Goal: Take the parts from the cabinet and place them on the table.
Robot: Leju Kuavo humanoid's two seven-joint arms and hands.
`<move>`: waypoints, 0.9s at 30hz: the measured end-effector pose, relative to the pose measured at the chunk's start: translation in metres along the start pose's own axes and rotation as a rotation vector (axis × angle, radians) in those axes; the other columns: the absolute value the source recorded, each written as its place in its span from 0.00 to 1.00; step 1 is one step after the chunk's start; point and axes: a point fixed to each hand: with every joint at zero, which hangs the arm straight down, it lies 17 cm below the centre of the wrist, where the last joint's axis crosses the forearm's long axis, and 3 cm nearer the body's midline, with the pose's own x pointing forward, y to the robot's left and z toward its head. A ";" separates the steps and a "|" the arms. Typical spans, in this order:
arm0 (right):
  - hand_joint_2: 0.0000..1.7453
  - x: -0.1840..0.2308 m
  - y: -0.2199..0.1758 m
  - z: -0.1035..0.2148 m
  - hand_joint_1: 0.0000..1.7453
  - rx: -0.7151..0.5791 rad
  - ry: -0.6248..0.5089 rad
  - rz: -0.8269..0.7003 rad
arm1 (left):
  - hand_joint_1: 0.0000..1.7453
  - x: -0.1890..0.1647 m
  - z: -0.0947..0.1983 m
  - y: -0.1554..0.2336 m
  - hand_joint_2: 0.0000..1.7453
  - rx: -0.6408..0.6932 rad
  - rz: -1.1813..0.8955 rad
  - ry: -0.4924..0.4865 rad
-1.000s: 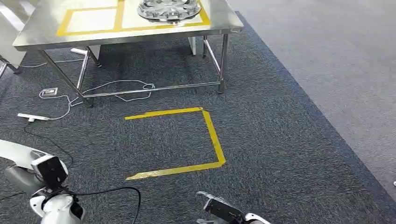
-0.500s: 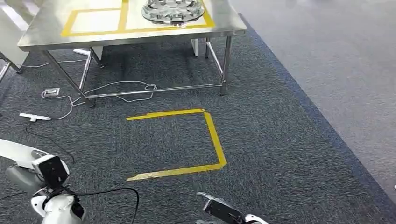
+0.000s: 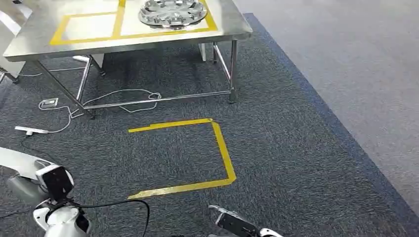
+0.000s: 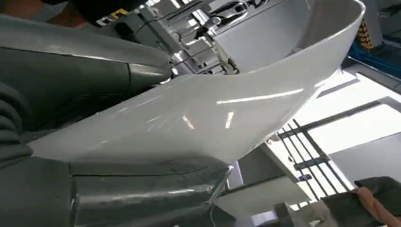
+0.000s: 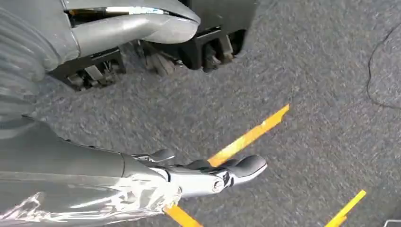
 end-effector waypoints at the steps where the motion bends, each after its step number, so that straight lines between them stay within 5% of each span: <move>1: 1.00 0.000 0.000 0.000 0.00 0.000 0.001 -0.001 | 1.00 0.000 0.000 0.000 1.00 0.001 0.001 0.001; 27: 1.00 -0.002 -0.001 0.001 0.00 0.004 0.005 0.004 | 1.00 0.004 0.001 -0.003 1.00 -0.013 -0.013 -0.018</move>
